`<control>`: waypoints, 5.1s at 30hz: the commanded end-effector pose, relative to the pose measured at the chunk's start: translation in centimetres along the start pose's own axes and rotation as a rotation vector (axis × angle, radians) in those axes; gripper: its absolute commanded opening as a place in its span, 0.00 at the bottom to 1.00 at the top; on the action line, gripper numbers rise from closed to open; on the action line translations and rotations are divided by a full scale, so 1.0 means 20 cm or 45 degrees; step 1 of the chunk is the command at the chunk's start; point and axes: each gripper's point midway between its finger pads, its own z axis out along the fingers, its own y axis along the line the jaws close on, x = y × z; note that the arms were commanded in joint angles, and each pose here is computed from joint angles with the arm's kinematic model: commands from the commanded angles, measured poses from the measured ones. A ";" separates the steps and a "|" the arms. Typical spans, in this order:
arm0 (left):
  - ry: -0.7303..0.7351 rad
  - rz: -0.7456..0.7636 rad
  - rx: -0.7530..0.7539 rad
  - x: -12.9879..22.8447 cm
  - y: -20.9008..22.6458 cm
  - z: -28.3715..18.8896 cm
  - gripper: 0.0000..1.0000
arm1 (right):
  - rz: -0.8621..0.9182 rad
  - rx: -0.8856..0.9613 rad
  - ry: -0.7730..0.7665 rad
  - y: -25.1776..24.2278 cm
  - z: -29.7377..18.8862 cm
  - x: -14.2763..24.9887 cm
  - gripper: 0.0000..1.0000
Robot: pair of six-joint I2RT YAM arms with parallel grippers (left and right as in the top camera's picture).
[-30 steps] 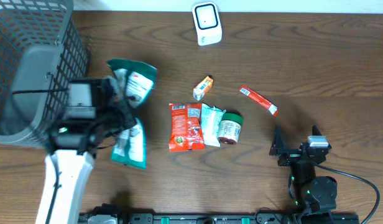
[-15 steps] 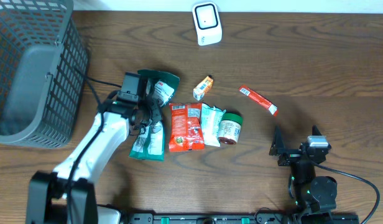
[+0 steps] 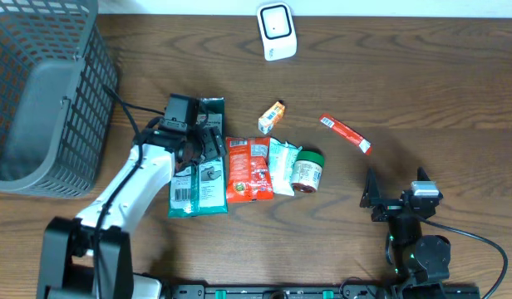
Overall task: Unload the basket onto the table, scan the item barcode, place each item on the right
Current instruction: 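Carry the gloves pack out and lower it left of the red bag, then raise the right gripper toward the Nescafe stick, then move the right gripper left over the green-lidded jar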
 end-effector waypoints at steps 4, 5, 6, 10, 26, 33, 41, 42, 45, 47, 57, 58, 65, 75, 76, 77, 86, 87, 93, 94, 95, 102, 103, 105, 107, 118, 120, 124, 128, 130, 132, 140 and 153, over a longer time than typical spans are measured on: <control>-0.240 0.072 0.124 -0.24 -0.13 -0.40 0.84 | -0.004 0.027 -0.002 -0.02 0.00 0.00 0.99; -0.272 0.084 0.135 -0.26 -0.14 -0.44 0.85 | -0.004 0.027 -0.002 -0.02 0.00 0.00 0.99; -0.297 0.085 0.142 -0.27 -0.14 -0.47 0.85 | -0.004 0.027 -0.002 -0.02 0.00 0.00 0.99; -0.335 0.088 0.159 -0.27 -0.14 -0.53 0.85 | -0.004 0.027 -0.002 -0.02 0.00 0.00 0.99; -0.336 0.088 0.159 -0.27 -0.14 -0.53 0.86 | 0.001 -0.026 0.000 0.01 0.00 0.00 0.99; -0.336 0.088 0.159 -0.27 -0.14 -0.53 0.86 | 0.121 -0.107 0.007 0.07 -0.02 -0.04 0.99; -0.336 0.088 0.159 -0.27 -0.14 -0.53 0.86 | 0.130 -0.107 -0.027 0.09 -0.12 -0.43 0.99; -0.336 0.088 0.159 -0.27 -0.14 -0.53 0.86 | 0.130 -0.112 -0.025 0.09 -0.13 -0.49 0.99; -0.336 0.088 0.159 -0.27 -0.14 -0.53 0.86 | 0.121 -0.104 0.043 0.10 -0.16 -0.65 0.99; -0.336 0.088 0.159 -0.27 -0.14 -0.53 0.86 | 0.066 -0.125 0.127 0.12 -0.18 -0.72 0.99; -0.336 0.088 0.159 -0.27 -0.14 -0.53 0.86 | -0.038 -0.122 0.706 0.16 -0.15 -0.78 0.99; -0.336 0.088 0.159 -0.27 -0.14 -0.53 0.86 | -0.040 -0.117 0.770 0.16 -0.13 -0.76 0.99; -0.336 0.088 0.159 -0.27 -0.14 -0.53 0.86 | 0.050 -0.259 1.063 0.28 0.00 -0.57 0.99; -0.335 0.088 0.159 -0.27 -0.14 -0.53 0.86 | 0.040 -0.274 1.342 0.30 0.19 -0.29 0.14; -0.335 0.088 0.159 -0.27 -0.14 -0.53 0.86 | 0.029 -0.266 1.366 0.29 0.21 -0.26 0.09; -0.335 0.088 0.159 -0.27 -0.14 -0.53 0.86 | 0.017 -0.239 1.389 0.28 0.23 -0.23 0.06; -0.336 0.088 0.159 -0.27 -0.14 -0.53 0.86 | -0.119 -0.012 1.506 0.12 0.50 0.07 0.27; -0.336 0.088 0.159 -0.27 -0.14 -0.53 0.86 | -0.128 0.002 1.510 0.11 0.52 0.09 0.24; -0.336 0.088 0.159 -0.27 -0.14 -0.53 0.86 | -0.190 -0.042 1.566 0.10 0.67 0.31 0.01; -0.336 0.088 0.159 -0.27 -0.14 -0.53 0.86 | -0.195 -0.043 1.571 0.10 0.69 0.34 0.01; -0.336 0.088 0.159 -0.27 -0.14 -0.53 0.86 | -0.199 -0.042 1.577 0.10 0.71 0.37 0.01; -0.336 0.088 0.159 -0.27 -0.14 -0.53 0.86 | -0.203 -0.039 1.655 0.09 0.78 0.61 0.01; -0.336 0.088 0.159 -0.27 -0.14 -0.53 0.86 | -0.203 -0.038 1.670 0.08 0.78 0.64 0.01; -0.336 0.088 0.159 -0.27 -0.14 -0.53 0.86 | -0.204 -0.037 1.703 0.08 0.77 0.70 0.01; -0.336 0.088 0.159 -0.27 -0.14 -0.53 0.86 | -0.205 -0.036 1.729 0.08 0.76 0.73 0.02; -0.336 0.088 0.159 -0.27 -0.14 -0.53 0.86 | -0.114 -0.060 1.847 0.12 0.65 0.71 0.01; -0.336 0.088 0.159 -0.27 -0.14 -0.53 0.86 | -0.100 -0.078 1.835 0.14 0.65 0.65 0.02; -0.335 0.088 0.159 -0.27 -0.14 -0.53 0.86 | -0.051 -0.141 1.765 0.20 0.66 0.49 0.09; -0.335 0.088 0.159 -0.27 -0.14 -0.53 0.86 | -0.040 -0.112 1.704 0.19 0.65 0.39 0.29; -0.336 0.088 0.159 -0.27 -0.14 -0.53 0.86 | -0.030 -0.064 1.700 0.17 0.65 0.38 0.31; -0.336 0.088 0.159 -0.27 -0.14 -0.53 0.86 | 0.006 -0.033 1.713 0.16 0.64 0.39 0.31; -0.335 0.088 0.159 -0.27 -0.14 -0.53 0.86 | 0.229 -0.211 1.810 0.35 0.55 0.43 0.52; -0.336 0.088 0.159 -0.27 -0.14 -0.53 0.86 | 0.524 0.029 1.853 0.55 0.51 0.44 0.99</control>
